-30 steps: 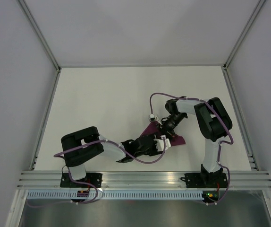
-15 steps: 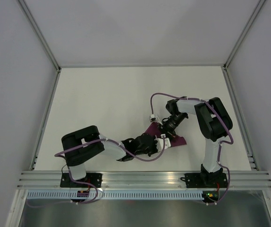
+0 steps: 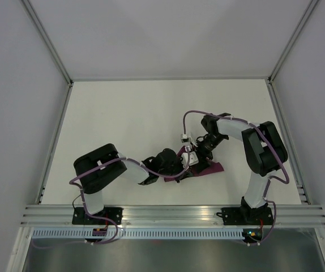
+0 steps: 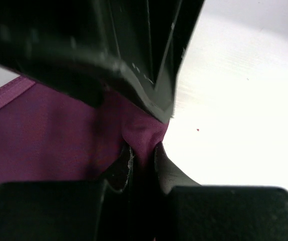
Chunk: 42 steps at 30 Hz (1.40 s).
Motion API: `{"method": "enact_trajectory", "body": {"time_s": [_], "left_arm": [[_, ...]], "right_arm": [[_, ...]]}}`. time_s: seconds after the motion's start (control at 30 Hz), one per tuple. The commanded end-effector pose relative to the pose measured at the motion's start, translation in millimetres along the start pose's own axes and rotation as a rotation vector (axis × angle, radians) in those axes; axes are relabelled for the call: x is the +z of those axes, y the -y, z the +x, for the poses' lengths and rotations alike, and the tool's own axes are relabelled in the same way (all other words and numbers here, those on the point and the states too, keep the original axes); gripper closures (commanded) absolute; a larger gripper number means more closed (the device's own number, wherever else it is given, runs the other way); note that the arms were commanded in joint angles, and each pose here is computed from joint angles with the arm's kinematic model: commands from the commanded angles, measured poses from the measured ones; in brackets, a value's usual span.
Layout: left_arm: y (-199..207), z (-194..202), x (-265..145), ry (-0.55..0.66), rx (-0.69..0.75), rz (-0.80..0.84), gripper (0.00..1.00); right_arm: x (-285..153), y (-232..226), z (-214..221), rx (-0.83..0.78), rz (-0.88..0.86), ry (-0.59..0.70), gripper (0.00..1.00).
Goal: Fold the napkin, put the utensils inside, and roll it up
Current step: Roll the napkin with the utensil
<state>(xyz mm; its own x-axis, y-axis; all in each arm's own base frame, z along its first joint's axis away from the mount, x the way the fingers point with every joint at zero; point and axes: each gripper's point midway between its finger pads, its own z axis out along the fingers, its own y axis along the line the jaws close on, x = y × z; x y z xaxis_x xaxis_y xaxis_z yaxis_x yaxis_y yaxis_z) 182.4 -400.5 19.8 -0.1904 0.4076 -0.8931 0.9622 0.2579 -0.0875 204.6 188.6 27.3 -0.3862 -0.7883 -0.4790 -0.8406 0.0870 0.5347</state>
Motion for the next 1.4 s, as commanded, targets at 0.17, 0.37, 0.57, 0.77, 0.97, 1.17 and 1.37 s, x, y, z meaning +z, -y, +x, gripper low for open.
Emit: {"method": "enact_trajectory", "body": {"time_s": [0.17,0.37,0.57,0.77,0.97,1.17,1.37], "left_arm": [[16,80,-14,-0.267,-0.24,0.099,0.98],[11,83,-14,-0.287,-0.318,0.115,0.98],[5,89,-14,-0.322,-0.396,0.129,0.98],[4,93,-11,-0.368,-0.466,0.169,0.98],[3,101,-12,-0.414,-0.551,0.199,0.98],[-1,101,-16,-0.421,-0.637,0.227,0.98],[1,99,-17,-0.438,-0.701,0.278,0.98]], "right_arm": [[-52,32,-27,-0.094,0.207,0.111,0.32],[-80,36,-28,-0.081,0.284,0.2,0.32],[-87,32,-21,-0.153,0.401,0.269,0.3],[-78,17,-8,-0.265,0.486,0.277,0.25],[-60,8,-7,-0.359,0.553,0.265,0.24],[-29,-6,-10,-0.503,0.633,0.199,0.24],[-15,-8,-14,-0.615,0.732,0.167,0.26]]}}
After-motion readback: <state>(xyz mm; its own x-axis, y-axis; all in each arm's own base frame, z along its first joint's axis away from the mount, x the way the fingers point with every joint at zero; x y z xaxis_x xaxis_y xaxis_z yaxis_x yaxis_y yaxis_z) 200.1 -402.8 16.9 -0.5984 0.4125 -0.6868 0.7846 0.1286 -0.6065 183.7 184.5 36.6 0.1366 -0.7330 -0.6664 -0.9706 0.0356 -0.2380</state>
